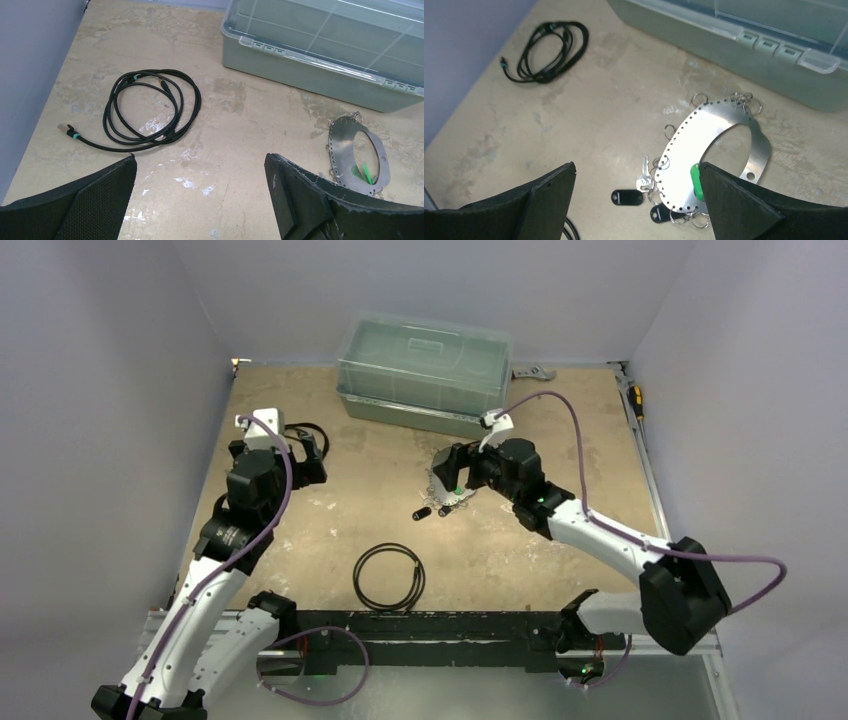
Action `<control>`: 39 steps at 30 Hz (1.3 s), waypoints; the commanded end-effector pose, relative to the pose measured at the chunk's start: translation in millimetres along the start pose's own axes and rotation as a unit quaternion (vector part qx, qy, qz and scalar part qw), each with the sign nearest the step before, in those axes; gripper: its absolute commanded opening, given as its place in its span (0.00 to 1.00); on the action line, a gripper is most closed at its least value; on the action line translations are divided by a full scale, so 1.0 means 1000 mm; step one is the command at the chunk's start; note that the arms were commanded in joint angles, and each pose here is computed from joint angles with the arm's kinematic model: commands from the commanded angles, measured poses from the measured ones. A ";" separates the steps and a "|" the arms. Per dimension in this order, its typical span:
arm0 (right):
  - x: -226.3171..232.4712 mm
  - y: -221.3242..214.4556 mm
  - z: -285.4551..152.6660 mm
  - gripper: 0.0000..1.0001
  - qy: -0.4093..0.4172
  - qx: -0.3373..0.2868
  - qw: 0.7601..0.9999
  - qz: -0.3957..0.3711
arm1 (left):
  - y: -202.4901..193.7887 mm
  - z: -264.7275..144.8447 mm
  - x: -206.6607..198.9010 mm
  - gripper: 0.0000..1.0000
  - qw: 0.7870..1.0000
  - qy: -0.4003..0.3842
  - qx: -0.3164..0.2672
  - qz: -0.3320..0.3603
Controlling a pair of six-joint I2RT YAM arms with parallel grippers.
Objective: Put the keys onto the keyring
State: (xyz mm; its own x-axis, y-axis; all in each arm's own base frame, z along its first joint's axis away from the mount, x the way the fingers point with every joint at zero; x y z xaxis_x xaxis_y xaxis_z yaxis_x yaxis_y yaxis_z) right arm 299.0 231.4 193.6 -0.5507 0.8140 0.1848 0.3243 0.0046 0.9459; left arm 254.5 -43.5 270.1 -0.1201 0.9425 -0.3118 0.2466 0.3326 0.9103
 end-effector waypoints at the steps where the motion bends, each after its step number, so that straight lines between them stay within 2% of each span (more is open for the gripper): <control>1: 0.002 -0.011 0.016 0.94 0.003 0.056 0.997 -0.057 | 0.016 -0.006 -0.003 0.99 1.000 -0.010 -0.026 -0.002; 9: 0.010 -0.037 0.057 0.75 0.010 0.137 0.986 -0.094 | 0.016 -0.006 -0.005 0.99 1.000 -0.014 -0.023 -0.003; 11: 0.014 -0.038 0.067 0.68 0.006 0.150 0.983 -0.107 | 0.015 -0.006 -0.004 0.99 1.000 -0.013 -0.023 -0.002; 20: 0.005 -0.056 0.101 0.47 -0.044 0.206 0.964 -0.164 | 0.019 -0.010 -0.002 0.99 0.999 -0.009 -0.033 -0.005; 27: -0.001 -0.075 0.114 0.40 -0.066 0.239 0.950 -0.188 | 0.019 -0.011 -0.002 0.99 0.999 -0.011 -0.034 -0.006; 39: 0.000 -0.080 0.134 0.34 -0.084 0.246 0.946 -0.192 | 0.022 -0.014 -0.002 0.99 0.999 -0.014 -0.039 -0.008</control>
State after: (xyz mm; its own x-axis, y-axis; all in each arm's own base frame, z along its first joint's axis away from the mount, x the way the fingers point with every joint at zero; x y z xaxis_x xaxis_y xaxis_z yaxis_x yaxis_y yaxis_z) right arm 363.1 299.9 62.7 -0.6103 0.7657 -0.2032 0.4972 0.5699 0.6543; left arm 247.8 -41.2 279.6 -0.1078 0.9383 -0.3286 0.2113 0.3446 0.9147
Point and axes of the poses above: each gripper's point midway between its finger pads, its own z axis out along the fingers, its own x axis along the line the jaws close on, y = z × x, the point moved 3 cm from there along -z, back along the fingers, and after that the axes turned 12 degrees about -z, right-handed, at the moved point
